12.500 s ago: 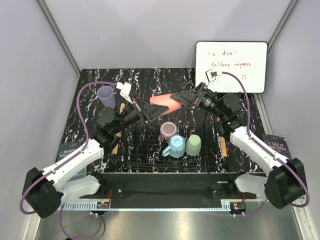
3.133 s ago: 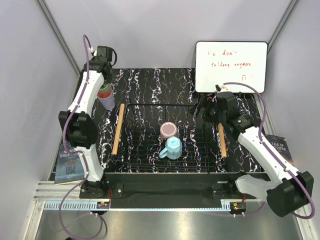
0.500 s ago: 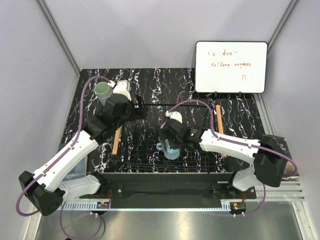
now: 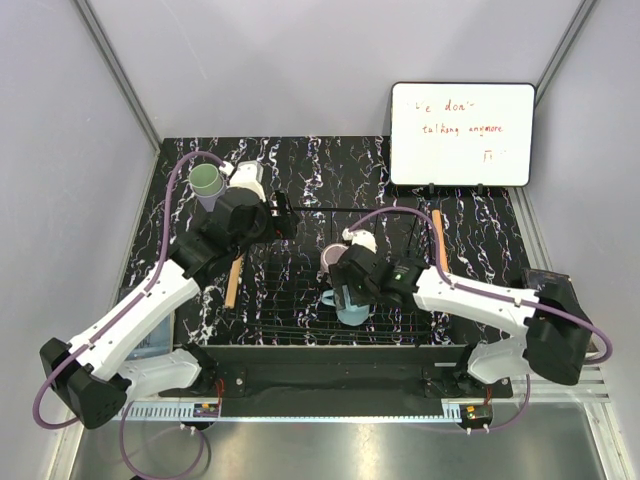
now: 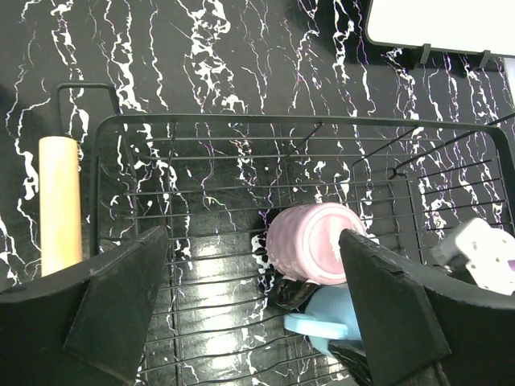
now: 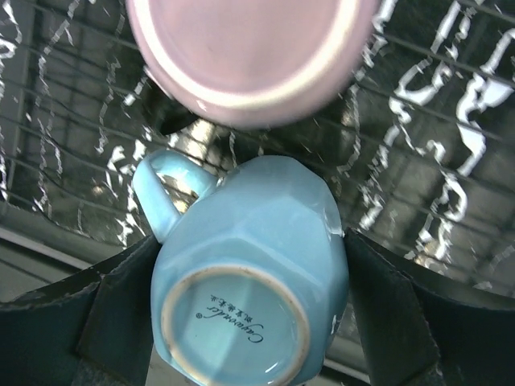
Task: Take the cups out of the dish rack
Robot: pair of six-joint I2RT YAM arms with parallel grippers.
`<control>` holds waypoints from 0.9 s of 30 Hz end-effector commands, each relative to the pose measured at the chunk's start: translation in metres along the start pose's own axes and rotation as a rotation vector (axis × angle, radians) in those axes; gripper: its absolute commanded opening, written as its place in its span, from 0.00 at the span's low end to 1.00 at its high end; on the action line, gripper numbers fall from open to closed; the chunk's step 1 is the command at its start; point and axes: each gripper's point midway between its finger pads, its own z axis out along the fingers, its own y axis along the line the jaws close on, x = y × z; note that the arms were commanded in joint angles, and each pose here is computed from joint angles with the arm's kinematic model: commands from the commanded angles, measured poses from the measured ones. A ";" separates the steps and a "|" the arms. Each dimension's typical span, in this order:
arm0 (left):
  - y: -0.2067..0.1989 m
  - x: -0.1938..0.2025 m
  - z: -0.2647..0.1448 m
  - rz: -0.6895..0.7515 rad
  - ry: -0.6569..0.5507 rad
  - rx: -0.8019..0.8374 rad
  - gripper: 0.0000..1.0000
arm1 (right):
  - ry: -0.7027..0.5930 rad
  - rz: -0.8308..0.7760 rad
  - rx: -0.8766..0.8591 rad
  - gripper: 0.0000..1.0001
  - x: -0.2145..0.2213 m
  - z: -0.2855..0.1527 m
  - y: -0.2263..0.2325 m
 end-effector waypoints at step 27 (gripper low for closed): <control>-0.077 -0.039 -0.056 -0.285 -0.310 0.575 0.92 | -0.757 0.371 -0.495 0.00 -0.203 -0.206 -0.016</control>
